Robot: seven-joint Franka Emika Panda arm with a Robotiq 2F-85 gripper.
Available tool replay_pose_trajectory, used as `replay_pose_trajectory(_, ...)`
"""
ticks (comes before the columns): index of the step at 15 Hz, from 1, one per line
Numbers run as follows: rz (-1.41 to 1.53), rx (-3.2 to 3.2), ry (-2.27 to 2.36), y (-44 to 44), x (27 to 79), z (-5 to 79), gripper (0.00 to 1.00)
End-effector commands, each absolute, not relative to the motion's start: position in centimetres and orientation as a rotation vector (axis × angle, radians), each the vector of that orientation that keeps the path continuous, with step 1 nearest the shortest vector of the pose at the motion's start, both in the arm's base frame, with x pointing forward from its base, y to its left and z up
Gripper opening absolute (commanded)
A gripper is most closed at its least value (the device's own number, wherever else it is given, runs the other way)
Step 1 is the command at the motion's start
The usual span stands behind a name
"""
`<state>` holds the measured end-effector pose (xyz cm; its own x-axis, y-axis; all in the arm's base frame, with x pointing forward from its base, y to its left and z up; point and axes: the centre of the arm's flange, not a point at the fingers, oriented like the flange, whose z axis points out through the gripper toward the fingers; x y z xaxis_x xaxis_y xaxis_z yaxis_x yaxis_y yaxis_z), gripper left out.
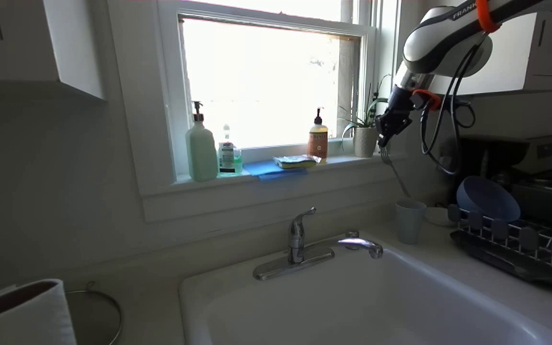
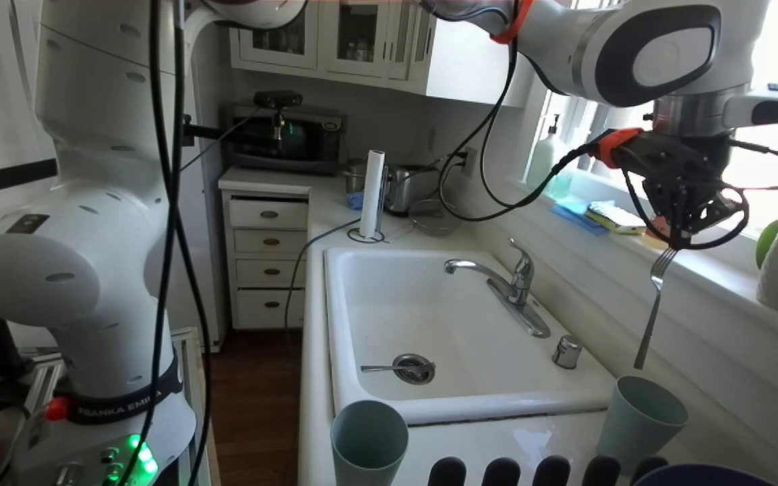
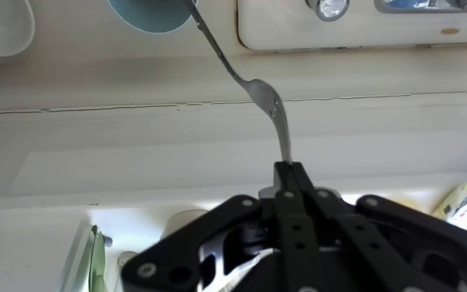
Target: Remove the fork from the grey cup and put it in the sink, then pick another fork from the sink and put it in the grey cup
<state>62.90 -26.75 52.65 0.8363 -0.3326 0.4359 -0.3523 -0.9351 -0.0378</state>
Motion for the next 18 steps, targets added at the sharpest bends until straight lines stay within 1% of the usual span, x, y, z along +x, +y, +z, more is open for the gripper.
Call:
replay_pose_trajectory(1,0.721,3.030,-0.513,-28.7,63.5,51.4,0.00)
replay_pose_trajectory(10,0.667,3.078,-0.528,-32.2,62.4,47.5,0.00)
replay_pose_trajectory(18,0.618,3.104,-0.659,-34.5,62.4,43.5,0.00)
